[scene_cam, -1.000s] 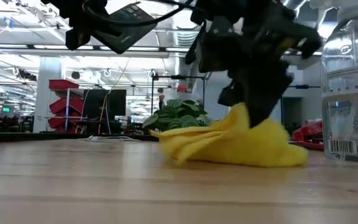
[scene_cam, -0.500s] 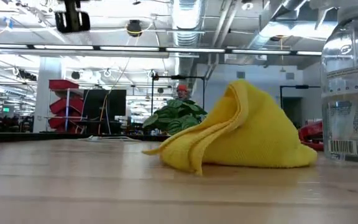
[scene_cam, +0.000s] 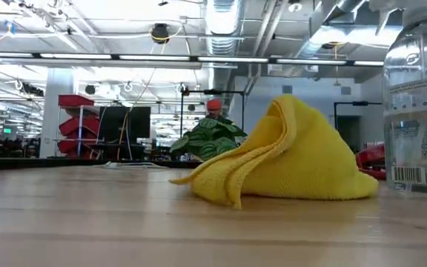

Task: Apply microfiber cloth
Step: Wipe the back and front of the cellphone with the yellow microfiber cloth

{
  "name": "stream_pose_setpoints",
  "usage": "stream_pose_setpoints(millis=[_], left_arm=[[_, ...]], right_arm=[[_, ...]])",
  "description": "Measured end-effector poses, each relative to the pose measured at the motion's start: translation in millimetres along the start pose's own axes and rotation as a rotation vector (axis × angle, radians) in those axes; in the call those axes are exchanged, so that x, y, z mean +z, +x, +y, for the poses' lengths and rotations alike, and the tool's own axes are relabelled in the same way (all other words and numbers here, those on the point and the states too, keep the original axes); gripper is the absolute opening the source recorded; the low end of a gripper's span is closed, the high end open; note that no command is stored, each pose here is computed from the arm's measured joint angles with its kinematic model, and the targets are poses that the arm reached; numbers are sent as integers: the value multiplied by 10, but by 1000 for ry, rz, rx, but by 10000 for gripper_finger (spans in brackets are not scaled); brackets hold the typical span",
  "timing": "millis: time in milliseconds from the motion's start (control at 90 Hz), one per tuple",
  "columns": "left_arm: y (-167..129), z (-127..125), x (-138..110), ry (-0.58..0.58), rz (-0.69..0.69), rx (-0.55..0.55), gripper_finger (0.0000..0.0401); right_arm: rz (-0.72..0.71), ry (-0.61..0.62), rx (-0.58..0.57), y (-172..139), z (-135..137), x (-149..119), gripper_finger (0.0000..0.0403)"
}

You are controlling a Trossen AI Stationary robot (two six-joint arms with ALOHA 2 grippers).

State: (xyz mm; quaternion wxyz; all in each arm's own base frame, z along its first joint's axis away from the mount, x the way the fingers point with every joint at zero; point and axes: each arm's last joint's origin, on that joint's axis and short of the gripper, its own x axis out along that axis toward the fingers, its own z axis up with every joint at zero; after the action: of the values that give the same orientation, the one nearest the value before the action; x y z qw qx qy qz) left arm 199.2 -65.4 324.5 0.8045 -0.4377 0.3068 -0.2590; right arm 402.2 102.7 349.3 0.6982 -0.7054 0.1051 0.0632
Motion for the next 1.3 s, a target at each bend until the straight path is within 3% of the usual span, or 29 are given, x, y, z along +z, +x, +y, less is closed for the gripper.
stream_pose_setpoints(millis=[133, 467, 678, 878, 1189, 1300], left_arm=[[1, 5, -11, -22, 17, 0, 11], [10, 32, -52, -44, 40, 37, 11], [6, 37, -63, -70, 54, 40, 11], [7, 33, -74, -82, 89, 19, 11], [10, 56, -97, -120, 118, 31, 11], [9, 46, -91, -110, 113, 22, 11]], right_arm=[[-1, -7, -26, 111, 25, 62, 281], [-23, -15, -30, 133, 56, 131, 195], [-27, 60, -14, 104, 65, 175, 205], [-41, 38, 24, 109, 135, 257, 212], [-88, 25, 19, 129, 158, 318, 85], [-96, -16, 9, 120, 148, 334, 65]])
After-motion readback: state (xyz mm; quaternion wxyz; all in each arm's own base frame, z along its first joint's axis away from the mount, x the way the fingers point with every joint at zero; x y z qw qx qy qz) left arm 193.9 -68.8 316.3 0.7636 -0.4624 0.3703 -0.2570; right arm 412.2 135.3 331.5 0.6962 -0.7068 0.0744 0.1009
